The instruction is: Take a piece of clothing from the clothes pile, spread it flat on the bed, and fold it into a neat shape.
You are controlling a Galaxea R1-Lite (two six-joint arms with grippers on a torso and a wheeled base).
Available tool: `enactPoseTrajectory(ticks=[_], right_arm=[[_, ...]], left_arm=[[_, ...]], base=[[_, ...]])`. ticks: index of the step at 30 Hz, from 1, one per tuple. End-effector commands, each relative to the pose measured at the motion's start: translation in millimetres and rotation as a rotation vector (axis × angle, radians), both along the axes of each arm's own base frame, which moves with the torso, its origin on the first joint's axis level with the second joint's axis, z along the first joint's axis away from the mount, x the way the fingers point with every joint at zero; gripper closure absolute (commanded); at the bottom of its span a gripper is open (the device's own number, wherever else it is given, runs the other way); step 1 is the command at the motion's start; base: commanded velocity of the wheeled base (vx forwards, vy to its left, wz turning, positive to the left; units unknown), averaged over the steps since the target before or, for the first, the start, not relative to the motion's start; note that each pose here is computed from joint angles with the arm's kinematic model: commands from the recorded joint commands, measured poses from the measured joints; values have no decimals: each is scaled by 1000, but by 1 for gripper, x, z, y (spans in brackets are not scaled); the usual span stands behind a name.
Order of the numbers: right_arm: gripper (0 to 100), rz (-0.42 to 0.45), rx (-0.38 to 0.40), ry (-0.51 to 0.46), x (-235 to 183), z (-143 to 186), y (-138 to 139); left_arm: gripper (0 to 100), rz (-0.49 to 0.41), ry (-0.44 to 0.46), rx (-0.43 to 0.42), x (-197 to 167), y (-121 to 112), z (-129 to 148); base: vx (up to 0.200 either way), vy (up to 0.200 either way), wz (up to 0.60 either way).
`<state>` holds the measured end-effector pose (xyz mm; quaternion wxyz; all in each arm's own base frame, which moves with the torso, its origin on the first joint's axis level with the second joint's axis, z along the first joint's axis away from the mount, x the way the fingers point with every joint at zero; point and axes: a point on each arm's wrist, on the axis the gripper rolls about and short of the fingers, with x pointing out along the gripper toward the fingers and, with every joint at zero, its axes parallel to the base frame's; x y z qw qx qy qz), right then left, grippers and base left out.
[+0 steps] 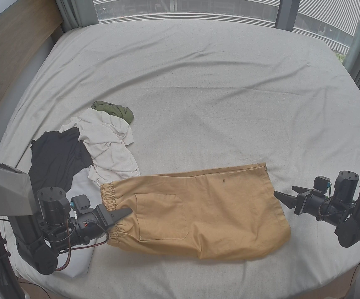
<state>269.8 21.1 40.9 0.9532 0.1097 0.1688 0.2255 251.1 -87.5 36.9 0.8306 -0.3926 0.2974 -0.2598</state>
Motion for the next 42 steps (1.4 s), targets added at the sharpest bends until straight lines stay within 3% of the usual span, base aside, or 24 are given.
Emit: enactPoseTrajectory(ticks=[1, 21, 42], right_arm=[[0, 3, 0, 0, 0, 0, 1], [0, 11, 0, -3, 0, 1, 3], [0, 21, 1, -12, -1, 3, 6]], left_arm=[[100, -63, -56, -21, -2, -18, 12], [100, -266, -214, -108, 15, -96, 31], [100, -406, -192, -133, 24, -176, 60]], base=[[0, 0, 0], [0, 0, 0], [0, 0, 0]])
